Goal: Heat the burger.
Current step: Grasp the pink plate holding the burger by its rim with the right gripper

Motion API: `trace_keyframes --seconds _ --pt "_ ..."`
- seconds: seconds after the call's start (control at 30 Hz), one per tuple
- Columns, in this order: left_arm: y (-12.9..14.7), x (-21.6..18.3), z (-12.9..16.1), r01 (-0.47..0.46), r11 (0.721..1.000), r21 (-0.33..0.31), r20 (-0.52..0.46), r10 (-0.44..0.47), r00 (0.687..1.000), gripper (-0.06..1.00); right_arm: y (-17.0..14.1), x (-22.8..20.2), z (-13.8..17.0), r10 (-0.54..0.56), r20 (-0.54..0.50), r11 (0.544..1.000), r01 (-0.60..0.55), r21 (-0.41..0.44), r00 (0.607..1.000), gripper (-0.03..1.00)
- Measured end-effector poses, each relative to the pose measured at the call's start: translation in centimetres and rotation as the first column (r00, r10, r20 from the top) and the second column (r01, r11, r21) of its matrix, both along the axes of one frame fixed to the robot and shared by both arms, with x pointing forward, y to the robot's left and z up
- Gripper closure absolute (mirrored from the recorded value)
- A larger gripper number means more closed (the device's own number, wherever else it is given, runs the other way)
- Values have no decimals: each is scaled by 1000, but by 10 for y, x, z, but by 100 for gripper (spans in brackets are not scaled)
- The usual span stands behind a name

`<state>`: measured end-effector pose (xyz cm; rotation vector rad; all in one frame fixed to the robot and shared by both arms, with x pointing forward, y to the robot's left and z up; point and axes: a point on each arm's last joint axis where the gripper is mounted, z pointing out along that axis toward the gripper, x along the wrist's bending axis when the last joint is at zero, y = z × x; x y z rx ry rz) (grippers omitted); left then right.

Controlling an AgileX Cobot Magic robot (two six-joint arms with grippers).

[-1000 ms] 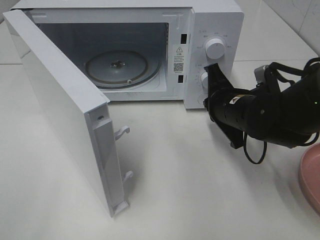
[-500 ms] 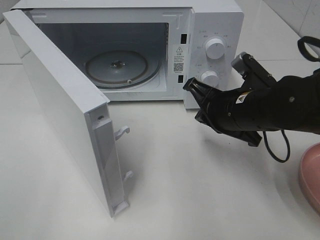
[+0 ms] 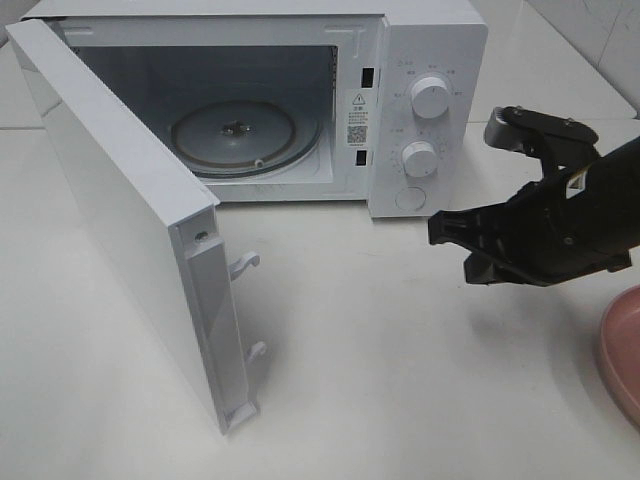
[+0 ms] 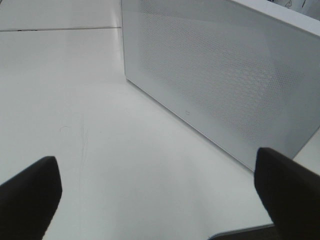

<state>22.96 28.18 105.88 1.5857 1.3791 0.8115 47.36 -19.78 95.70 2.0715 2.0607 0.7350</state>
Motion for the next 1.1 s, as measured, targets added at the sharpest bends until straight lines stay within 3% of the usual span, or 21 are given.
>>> trace_keyframes --seconds 0.2,0.37,0.43,0.53,0.6,0.63,0.7,0.87,1.1 --pt "0 0 0 0 1000 0 0 0 1000 -4 -21 -10 9 35 -61 994 -41 -103 998 92" --pt "0 0 0 0 1000 0 0 0 1000 -4 -40 -20 16 44 -124 978 -68 -195 991 83" --pt "0 0 0 0 1000 0 0 0 1000 -4 -48 -25 20 42 -145 969 -76 -236 989 65" --pt "0 0 0 0 1000 0 0 0 1000 -4 -52 -28 21 42 -164 962 -84 -260 986 58" --pt "0 0 0 0 1000 0 0 0 1000 -4 -55 -30 21 48 -188 950 -103 -295 981 25" --pt "0 0 0 0 1000 0 0 0 1000 -4 -55 -30 21 48 -188 950 -103 -295 981 25" --pt "0 0 0 0 1000 0 0 0 1000 -4 -57 -31 21 54 -196 942 -115 -316 979 6" --pt "0 0 0 0 1000 0 0 0 1000 -4 -59 -31 21 57 -199 934 -122 -334 978 -1" --pt "0 0 0 0 1000 0 0 0 1000 -4 -60 -26 9 38 -248 921 -130 -368 968 -1"
